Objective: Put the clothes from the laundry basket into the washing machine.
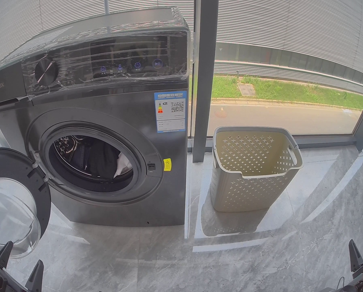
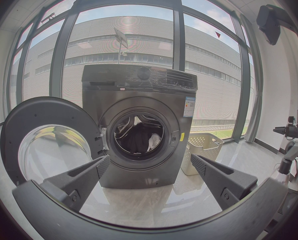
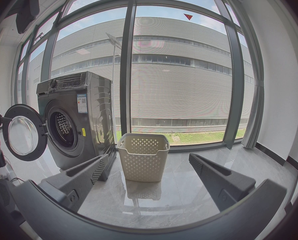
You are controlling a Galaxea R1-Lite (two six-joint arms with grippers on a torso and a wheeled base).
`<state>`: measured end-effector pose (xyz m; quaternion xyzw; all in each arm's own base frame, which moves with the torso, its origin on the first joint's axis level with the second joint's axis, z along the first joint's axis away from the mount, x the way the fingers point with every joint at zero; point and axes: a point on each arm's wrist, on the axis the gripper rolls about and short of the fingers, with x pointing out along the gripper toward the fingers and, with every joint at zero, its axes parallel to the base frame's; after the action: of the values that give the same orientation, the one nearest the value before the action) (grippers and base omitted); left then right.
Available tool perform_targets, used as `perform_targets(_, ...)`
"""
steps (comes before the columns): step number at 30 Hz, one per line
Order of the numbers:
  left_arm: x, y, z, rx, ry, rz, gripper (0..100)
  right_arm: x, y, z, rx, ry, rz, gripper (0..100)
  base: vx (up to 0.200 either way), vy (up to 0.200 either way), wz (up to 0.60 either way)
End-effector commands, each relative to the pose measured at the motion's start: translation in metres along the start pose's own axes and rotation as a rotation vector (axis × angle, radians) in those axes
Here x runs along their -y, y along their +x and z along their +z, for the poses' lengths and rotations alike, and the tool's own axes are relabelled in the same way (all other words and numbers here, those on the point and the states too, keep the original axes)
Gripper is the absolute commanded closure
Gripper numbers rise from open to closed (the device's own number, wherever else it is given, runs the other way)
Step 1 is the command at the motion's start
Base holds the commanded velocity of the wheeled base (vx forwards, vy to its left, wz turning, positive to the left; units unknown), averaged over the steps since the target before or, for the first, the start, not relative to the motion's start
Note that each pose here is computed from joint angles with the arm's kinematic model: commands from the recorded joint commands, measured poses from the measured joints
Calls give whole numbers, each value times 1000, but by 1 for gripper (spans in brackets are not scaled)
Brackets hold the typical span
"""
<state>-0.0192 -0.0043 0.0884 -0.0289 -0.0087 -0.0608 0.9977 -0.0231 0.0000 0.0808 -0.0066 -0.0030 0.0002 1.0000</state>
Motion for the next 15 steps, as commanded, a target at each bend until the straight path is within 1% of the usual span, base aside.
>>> perform_targets(1,-1,2,-5,-24,-4,1,0,0,1,-5,-7,-1,1,0,0,-200,0)
perform_targets(15,-1,2,-5,-24,-2,1,0,0,1,-5,-7,-1,1,0,0,-200,0)
